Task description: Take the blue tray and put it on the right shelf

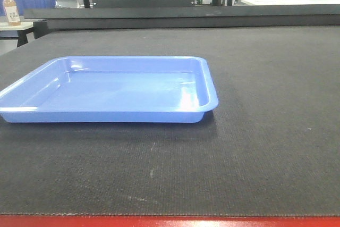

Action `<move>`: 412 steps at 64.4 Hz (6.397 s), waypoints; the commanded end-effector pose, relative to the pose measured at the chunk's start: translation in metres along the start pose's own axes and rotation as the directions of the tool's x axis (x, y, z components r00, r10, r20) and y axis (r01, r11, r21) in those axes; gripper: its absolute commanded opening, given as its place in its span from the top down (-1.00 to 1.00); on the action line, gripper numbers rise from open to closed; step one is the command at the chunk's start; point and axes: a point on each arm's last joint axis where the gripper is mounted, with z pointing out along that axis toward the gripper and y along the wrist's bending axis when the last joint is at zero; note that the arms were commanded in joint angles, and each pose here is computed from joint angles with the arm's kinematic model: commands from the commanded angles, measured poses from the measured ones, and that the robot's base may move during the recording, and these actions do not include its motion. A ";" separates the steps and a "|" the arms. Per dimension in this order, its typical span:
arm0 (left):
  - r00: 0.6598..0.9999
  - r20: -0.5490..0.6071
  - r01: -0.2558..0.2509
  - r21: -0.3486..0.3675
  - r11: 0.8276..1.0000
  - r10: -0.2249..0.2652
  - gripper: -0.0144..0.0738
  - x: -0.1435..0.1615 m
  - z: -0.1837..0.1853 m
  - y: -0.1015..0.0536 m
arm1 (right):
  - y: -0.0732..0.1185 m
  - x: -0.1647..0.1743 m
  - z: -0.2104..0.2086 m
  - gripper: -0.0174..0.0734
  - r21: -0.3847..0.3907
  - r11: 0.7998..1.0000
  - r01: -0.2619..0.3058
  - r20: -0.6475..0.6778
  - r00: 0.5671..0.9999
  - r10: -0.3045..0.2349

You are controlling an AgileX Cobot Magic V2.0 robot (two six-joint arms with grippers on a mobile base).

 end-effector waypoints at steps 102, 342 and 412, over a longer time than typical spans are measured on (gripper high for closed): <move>0.460 -0.886 0.017 0.082 0.997 0.065 -0.14 -0.053 0.317 -0.037 | 0.213 0.004 0.328 -0.64 -0.127 0.989 -0.081 -0.933 0.350 -0.091; 0.343 -0.917 0.109 0.253 0.961 0.203 0.78 -0.139 0.157 -0.148 | 0.083 -0.123 0.138 0.49 -0.123 0.990 -0.066 -0.846 0.528 -0.071; 0.320 -0.927 0.149 0.252 0.956 0.194 0.78 -0.139 0.154 -0.151 | 0.083 -0.123 0.138 0.49 -0.124 0.990 -0.065 -0.846 0.529 -0.071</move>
